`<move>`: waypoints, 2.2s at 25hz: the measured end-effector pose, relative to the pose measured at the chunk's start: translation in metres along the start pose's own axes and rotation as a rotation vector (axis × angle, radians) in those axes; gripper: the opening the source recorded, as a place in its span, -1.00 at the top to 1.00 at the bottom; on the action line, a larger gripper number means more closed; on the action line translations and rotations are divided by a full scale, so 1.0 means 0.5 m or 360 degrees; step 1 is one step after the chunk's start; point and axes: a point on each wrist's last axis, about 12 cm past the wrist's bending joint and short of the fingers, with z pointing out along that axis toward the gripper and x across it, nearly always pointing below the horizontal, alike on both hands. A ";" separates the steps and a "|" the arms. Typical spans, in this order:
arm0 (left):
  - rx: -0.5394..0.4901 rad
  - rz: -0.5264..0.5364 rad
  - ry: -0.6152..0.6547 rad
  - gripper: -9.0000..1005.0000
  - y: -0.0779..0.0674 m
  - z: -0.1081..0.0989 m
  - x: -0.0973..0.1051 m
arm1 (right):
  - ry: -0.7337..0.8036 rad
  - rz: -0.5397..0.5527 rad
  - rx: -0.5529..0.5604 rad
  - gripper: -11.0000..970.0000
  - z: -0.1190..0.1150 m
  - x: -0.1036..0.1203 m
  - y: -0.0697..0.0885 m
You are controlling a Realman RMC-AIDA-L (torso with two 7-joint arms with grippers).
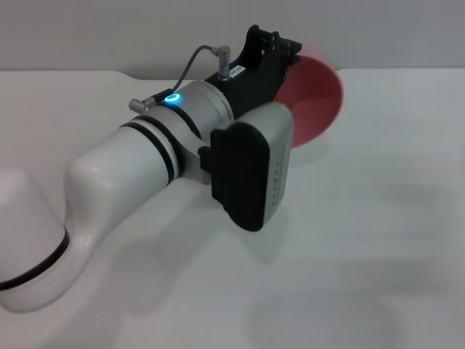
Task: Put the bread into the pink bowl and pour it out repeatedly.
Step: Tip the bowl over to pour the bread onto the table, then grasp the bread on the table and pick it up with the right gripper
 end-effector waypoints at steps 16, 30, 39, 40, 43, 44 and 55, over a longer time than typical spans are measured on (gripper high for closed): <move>-0.0124 0.0024 -0.0066 0.91 0.023 -0.024 -0.006 | 0.0000 0.0002 -0.0036 -0.39 0.010 -0.007 0.012; -0.0170 -0.1173 0.0387 0.91 0.114 0.007 0.085 | 0.0070 0.0011 -0.0073 -0.39 0.023 -0.013 0.031; -0.0011 -0.1760 0.0874 0.91 0.123 -0.009 0.143 | 0.0314 -0.0001 -0.0105 -0.39 0.067 -0.050 0.060; 0.0016 -0.1801 0.0913 0.91 0.125 -0.012 0.150 | 0.0353 -0.0004 -0.0107 -0.39 0.074 -0.058 0.064; 0.0141 -0.1924 0.1092 0.91 0.126 -0.027 0.179 | 0.0475 0.0000 -0.0106 -0.39 0.091 -0.086 0.073; 0.0170 -0.1943 0.1142 0.91 0.123 -0.032 0.188 | 0.0527 -0.0001 -0.0107 -0.39 0.097 -0.097 0.077; 0.0385 -0.2045 0.1445 0.91 0.091 -0.059 0.232 | 0.1128 -0.0044 -0.0241 -0.39 0.170 -0.161 0.172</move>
